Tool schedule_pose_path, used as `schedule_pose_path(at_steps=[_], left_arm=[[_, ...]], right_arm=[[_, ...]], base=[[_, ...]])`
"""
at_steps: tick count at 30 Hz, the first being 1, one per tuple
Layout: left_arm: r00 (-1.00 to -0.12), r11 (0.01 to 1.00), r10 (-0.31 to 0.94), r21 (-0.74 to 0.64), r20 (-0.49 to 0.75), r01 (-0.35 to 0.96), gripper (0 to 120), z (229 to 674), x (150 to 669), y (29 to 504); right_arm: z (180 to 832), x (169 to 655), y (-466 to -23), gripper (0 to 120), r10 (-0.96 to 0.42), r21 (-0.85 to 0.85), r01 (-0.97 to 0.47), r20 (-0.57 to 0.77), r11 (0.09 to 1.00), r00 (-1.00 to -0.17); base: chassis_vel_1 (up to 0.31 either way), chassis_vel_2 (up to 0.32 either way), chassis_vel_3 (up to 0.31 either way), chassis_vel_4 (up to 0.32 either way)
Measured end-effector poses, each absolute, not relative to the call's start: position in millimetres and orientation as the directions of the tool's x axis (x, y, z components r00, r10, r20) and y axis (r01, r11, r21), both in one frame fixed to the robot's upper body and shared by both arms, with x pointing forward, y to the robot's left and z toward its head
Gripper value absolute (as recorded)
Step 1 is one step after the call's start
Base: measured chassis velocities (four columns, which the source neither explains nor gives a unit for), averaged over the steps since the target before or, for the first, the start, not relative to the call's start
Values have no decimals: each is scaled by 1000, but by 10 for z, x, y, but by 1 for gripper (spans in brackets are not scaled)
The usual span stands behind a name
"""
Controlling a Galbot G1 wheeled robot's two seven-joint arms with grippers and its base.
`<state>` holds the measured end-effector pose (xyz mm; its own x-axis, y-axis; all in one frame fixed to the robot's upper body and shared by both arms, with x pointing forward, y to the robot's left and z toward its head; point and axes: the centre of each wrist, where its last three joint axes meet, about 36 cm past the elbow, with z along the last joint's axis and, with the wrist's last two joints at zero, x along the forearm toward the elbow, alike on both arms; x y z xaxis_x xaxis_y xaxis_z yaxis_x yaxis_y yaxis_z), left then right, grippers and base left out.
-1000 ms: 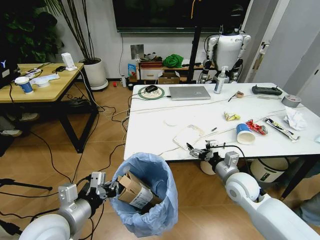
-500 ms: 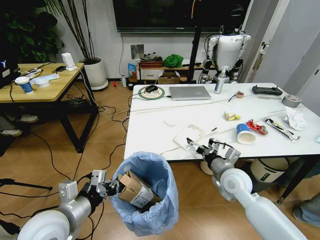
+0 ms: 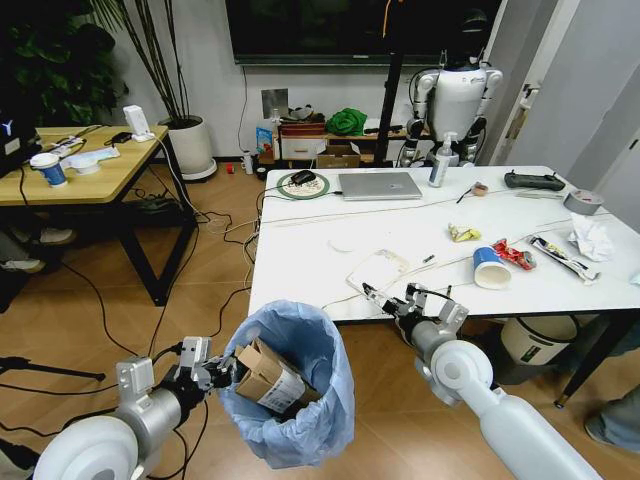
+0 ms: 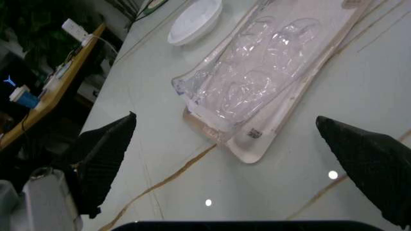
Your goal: Pick up the trash bin and place the trash from the table into it.
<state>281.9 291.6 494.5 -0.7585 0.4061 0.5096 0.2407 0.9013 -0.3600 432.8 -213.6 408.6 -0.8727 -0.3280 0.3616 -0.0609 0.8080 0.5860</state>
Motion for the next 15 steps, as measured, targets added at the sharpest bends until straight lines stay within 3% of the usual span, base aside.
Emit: schedule_pose_path(at_steps=[15], left_arm=[[-763, 904, 399, -358, 509, 233, 0, 4941, 2831, 2937]], right_arm=[[4038, 4510, -1910, 100, -375, 615, -92, 349, 783, -859]], base=[[0, 0, 0, 0]])
